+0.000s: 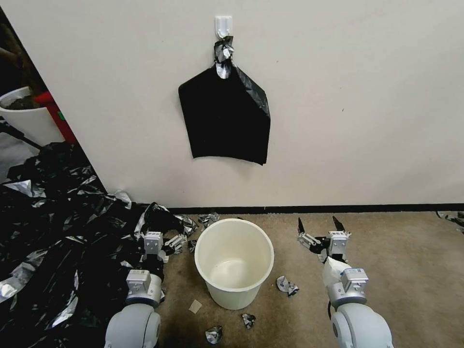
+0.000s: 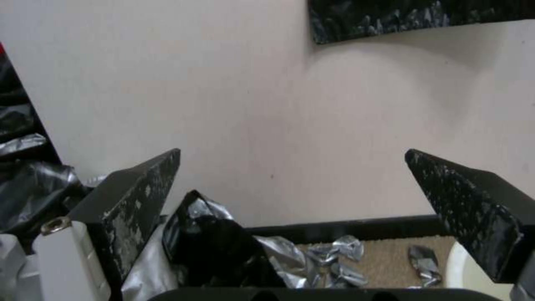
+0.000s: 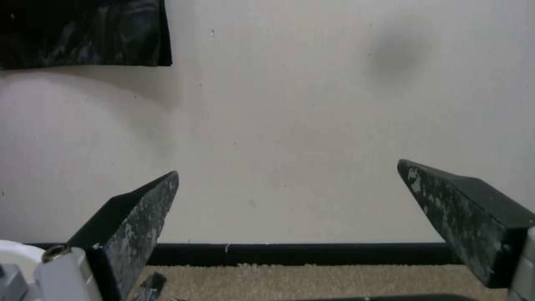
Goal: Place a trash bag onto the trash bin.
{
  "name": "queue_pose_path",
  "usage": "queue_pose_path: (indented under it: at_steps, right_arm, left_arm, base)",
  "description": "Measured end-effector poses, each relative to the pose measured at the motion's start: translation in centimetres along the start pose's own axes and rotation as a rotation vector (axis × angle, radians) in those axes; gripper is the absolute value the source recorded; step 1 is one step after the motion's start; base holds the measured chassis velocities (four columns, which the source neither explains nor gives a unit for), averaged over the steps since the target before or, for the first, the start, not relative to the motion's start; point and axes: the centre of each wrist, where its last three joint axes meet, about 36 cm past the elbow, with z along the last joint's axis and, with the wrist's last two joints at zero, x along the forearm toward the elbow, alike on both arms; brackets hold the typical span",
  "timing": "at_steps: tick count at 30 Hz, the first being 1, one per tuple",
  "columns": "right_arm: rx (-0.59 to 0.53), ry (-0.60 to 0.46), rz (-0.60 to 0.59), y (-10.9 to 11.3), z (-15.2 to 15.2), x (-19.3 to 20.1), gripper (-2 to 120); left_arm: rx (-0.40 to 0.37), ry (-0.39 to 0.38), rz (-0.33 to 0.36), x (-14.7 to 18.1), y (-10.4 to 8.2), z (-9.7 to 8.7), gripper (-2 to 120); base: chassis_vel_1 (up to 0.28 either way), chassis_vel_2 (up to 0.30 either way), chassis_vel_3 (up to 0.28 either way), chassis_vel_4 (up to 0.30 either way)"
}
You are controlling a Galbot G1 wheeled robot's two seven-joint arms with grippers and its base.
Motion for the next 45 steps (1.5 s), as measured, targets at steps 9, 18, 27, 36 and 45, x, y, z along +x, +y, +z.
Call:
queue_pose_path:
  at_steps: [9,18,27,36,45]
  right_arm:
    - [0.000,0.000,0.000,0.0,0.0,0.0,100]
    - [0.000,0.000,0.000,0.0,0.0,0.0,100]
    - [0.000,0.000,0.000,0.0,0.0,0.0,100]
    - [0.000,0.000,0.000,0.0,0.0,0.0,100]
    - [-0.034,-0.086,0.095,2.9,1.0,0.8,100]
  left_arm:
    - [0.000,0.000,0.000,0.0,0.0,0.0,100]
    - [0.000,0.000,0.000,0.0,0.0,0.0,100]
    - [0.000,0.000,0.000,0.0,0.0,0.0,100]
    - [0.000,0.000,0.000,0.0,0.0,0.0,100]
    - [0.133,-0.071,-0.005,1.8,-1.4,1.4,100]
  base:
    - [0.000,0.000,0.000,0.000]
    - [0.000,0.000,0.000,0.000]
    - [0.000,0.000,0.000,0.000]
    - [0.000,0.000,0.000,0.000]
    - [0.000,0.000,0.000,0.000]
